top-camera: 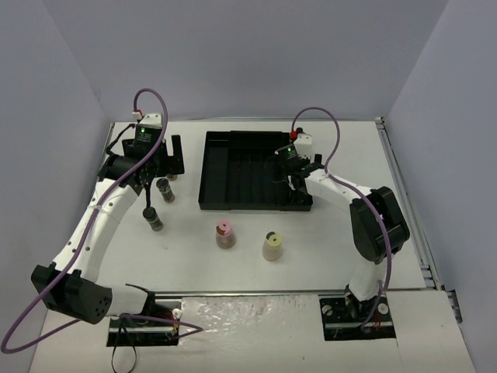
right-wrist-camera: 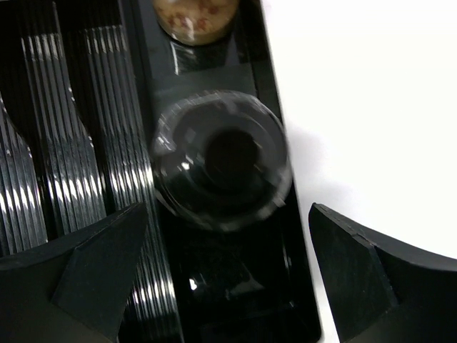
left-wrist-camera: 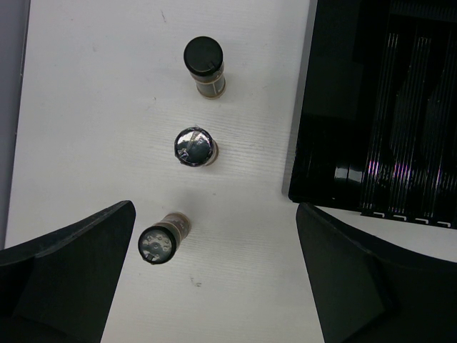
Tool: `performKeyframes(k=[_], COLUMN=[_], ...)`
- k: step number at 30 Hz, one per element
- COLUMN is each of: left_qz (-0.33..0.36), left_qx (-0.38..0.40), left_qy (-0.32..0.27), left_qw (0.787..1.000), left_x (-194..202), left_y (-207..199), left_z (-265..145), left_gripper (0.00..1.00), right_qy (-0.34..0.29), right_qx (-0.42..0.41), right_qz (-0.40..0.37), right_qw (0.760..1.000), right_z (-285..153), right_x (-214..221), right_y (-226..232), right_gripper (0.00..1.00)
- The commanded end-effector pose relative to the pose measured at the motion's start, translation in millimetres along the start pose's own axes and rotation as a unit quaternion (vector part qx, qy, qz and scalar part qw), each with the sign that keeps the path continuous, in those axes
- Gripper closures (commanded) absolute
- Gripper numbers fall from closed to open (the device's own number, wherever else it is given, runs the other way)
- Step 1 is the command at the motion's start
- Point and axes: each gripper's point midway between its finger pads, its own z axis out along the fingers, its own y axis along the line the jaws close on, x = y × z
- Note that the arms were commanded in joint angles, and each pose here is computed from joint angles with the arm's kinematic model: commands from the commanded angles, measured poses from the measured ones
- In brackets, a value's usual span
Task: Organize the condiment bottles
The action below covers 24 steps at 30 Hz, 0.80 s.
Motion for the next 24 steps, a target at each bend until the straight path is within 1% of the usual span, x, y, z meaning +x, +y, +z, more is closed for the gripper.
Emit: performKeyframes(k=[1,6,11,17,24], left_qz=[-0.012,-0.012,-0.011,-0.01,-0.013], left_qx=[0.011,0.013,0.011,0.009,0.012], left_qy=[-0.037,-0.035,-0.033,-0.034,-0.032], left_qw=[0.999,0.999,0.999,0.999,0.999], left_x=[-22,-21,-20,-21,-20], left_y=[-6,-7,-6,-5,-7], left_z=[-7,-6,-6,-6,-4], left_gripper=[0.07,0.07,0.07,0.07,0.07], right_qy=[-0.043,-0.05,-0.053,-0.041,-0.022], right_qx=[0.005,-0.016,-0.044,-0.077,-0.104], right_qz=[0.033,0.024,-0.001,-0.022,-0.041], right_qw=[0.999,0.998,0.998,0.996,0.993], right_z=[-37,-69,-103,-143,-173], right_x=[-30,-27,-9,35,81], right_y=[-12,-7,10,21,21], right_gripper=[0.07,0.07,0.08,0.09,0.09])
